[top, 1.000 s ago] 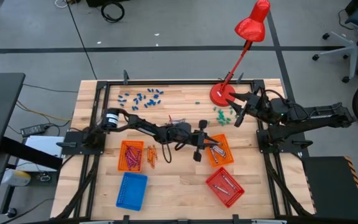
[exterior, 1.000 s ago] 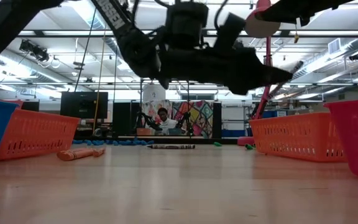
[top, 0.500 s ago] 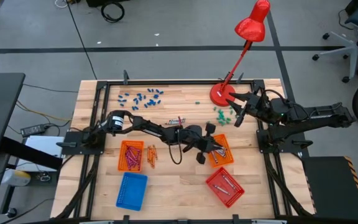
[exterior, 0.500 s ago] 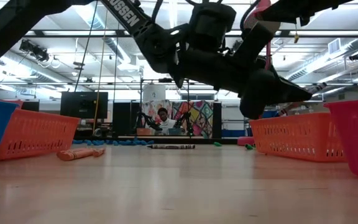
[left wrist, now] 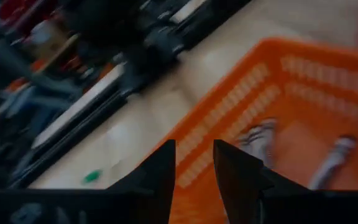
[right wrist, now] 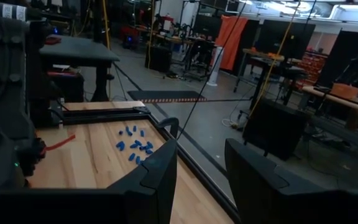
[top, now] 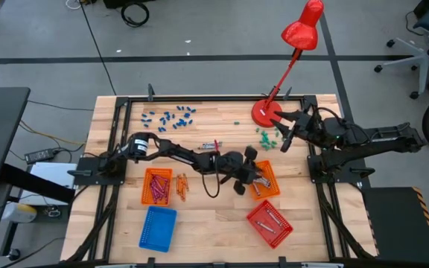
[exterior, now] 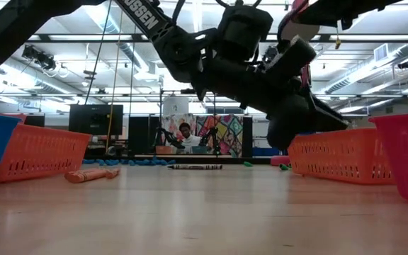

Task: Sort crayons
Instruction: Put the black crayon into the right orange bin

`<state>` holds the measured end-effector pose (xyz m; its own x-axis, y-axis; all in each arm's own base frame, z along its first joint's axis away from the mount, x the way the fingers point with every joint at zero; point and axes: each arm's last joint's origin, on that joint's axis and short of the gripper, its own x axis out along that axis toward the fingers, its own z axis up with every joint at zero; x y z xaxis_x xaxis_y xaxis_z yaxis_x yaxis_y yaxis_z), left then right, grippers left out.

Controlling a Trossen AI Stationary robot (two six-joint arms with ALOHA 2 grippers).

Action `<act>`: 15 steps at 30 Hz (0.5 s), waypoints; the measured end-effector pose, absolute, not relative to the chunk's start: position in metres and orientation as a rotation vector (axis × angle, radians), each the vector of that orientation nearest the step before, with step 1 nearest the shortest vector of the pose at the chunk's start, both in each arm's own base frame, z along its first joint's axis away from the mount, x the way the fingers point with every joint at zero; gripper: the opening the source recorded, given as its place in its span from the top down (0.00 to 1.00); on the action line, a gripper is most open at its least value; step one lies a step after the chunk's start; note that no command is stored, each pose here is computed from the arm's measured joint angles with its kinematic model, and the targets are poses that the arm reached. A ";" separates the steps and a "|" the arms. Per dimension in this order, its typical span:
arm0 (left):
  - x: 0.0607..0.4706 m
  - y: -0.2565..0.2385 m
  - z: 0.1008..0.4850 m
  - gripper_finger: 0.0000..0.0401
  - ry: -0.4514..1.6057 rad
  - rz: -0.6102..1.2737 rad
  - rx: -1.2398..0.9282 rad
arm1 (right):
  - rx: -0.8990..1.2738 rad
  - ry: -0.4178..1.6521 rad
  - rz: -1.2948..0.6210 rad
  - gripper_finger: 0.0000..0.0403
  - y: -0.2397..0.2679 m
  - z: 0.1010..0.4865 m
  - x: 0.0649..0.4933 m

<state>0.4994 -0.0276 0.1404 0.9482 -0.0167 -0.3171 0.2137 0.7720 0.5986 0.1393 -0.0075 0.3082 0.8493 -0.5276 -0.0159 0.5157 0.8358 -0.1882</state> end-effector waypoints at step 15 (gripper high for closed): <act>0.466 -0.026 0.195 0.70 0.650 0.090 0.798 | -0.192 0.084 -0.525 0.65 -0.007 0.306 0.141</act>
<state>0.4661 -0.0260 0.1954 0.8031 0.3122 -0.5075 0.1623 0.7049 0.6905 0.1408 -0.0068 0.3064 0.8623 -0.5055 -0.0306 0.4897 0.8477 -0.2039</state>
